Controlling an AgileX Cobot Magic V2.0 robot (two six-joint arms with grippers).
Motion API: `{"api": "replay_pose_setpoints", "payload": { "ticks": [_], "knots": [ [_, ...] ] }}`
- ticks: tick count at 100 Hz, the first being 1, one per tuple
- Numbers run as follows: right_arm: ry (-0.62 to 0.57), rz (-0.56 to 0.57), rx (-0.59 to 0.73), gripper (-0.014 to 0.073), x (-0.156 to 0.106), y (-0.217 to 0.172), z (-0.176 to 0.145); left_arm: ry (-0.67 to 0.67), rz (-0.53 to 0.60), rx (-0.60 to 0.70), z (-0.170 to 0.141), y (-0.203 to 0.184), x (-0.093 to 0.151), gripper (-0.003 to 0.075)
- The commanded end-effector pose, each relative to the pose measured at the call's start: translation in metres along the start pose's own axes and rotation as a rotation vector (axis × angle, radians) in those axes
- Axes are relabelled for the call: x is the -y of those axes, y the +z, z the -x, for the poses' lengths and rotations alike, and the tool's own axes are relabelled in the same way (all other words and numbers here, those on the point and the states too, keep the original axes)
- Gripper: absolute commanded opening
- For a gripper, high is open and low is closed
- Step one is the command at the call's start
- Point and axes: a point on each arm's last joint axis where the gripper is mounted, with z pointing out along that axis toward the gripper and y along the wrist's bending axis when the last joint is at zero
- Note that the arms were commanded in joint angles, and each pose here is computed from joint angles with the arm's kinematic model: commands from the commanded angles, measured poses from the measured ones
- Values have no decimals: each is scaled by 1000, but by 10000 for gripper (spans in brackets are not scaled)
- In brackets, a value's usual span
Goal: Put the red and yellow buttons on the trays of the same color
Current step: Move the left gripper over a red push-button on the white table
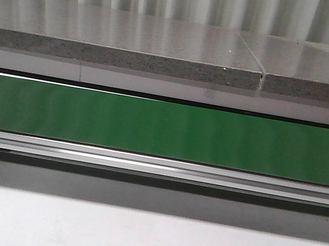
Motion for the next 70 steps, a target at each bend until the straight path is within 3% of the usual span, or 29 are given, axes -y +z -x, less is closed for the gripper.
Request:
{"api": "replay_pose_setpoints", "payload": {
  "ticks": [1, 38, 54, 70],
  "knots": [
    [-2, -1, 98, -68, 0, -2, 10, -3, -14, 70, -6, -2, 2, -20],
    [-2, -1, 98, -68, 0, -2, 10, -25, -15, 117, 3, -3, 2, -20],
    [-2, -1, 98, -68, 0, -2, 10, -82, -6, 114, 36, -7, -3, -20],
    [-2, -1, 98, -68, 0, -2, 10, -128, -7, -19, 81, -11, -7, -20]
  ]
}}
